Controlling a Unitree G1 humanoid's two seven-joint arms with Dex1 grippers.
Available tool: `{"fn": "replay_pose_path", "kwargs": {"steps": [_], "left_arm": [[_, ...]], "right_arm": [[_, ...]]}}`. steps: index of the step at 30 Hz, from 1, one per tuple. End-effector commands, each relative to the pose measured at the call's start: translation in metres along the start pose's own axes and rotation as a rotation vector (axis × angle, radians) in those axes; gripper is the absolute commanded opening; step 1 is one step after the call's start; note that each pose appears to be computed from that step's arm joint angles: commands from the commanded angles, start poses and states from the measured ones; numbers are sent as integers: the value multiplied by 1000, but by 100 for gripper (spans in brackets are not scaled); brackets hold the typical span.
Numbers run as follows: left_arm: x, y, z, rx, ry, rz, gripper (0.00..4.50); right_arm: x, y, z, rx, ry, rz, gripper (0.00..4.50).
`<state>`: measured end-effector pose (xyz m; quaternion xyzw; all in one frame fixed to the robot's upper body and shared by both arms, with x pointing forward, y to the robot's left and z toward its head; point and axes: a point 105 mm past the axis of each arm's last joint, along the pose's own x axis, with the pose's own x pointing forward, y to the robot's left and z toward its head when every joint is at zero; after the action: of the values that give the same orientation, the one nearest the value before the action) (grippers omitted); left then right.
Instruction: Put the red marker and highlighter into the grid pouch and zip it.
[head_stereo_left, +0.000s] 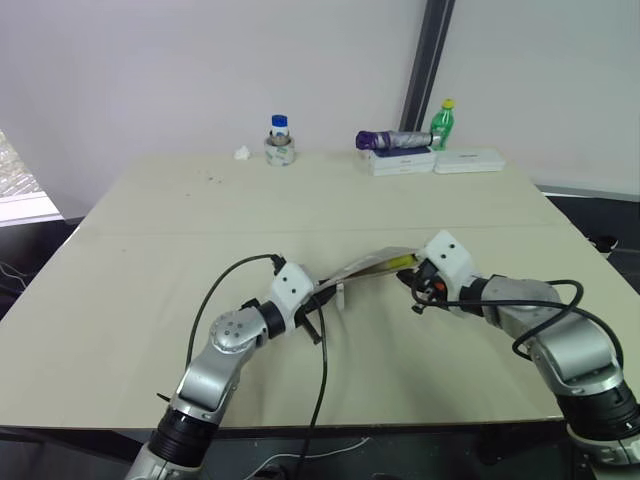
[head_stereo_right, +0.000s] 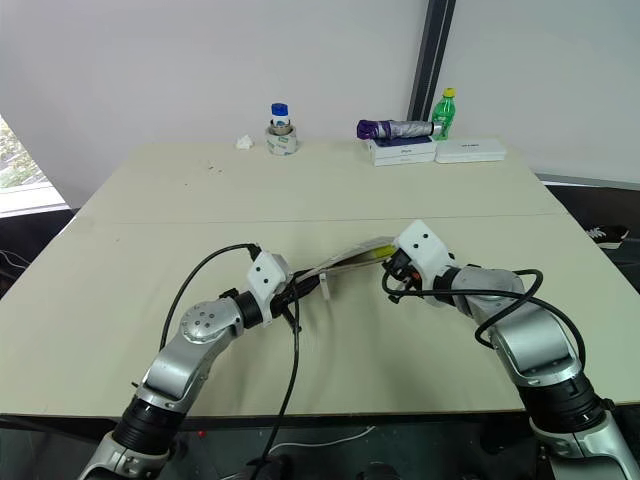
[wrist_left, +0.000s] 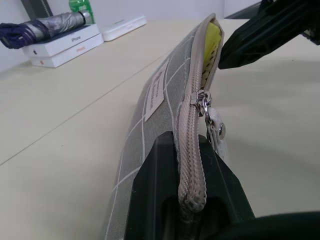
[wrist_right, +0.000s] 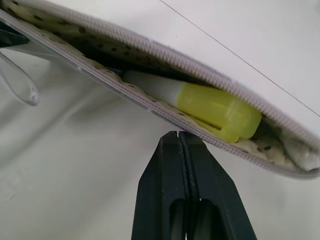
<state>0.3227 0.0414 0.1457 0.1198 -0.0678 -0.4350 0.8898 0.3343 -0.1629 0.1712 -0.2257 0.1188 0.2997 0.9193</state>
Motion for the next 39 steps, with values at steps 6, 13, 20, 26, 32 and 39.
{"fn": "replay_pose_path", "kwargs": {"steps": [6,13,20,26,32,39], "left_arm": [[13,11,20,-345,-54,-9,0],[30,4,41,-486,-31,-173,0],[44,5,49,-468,-16,-184,0],[47,-2,47,-447,-8,-190,0],[47,0,46,-439,-15,-163,0],[41,8,41,-374,-6,-133,0]], "right_arm": [[-24,23,38,-50,-182,165,4],[-15,42,54,65,-263,179,283],[2,42,60,195,-275,91,283],[10,44,60,241,-268,63,231],[10,43,59,242,-267,60,1],[5,32,57,220,-259,35,1]]}}
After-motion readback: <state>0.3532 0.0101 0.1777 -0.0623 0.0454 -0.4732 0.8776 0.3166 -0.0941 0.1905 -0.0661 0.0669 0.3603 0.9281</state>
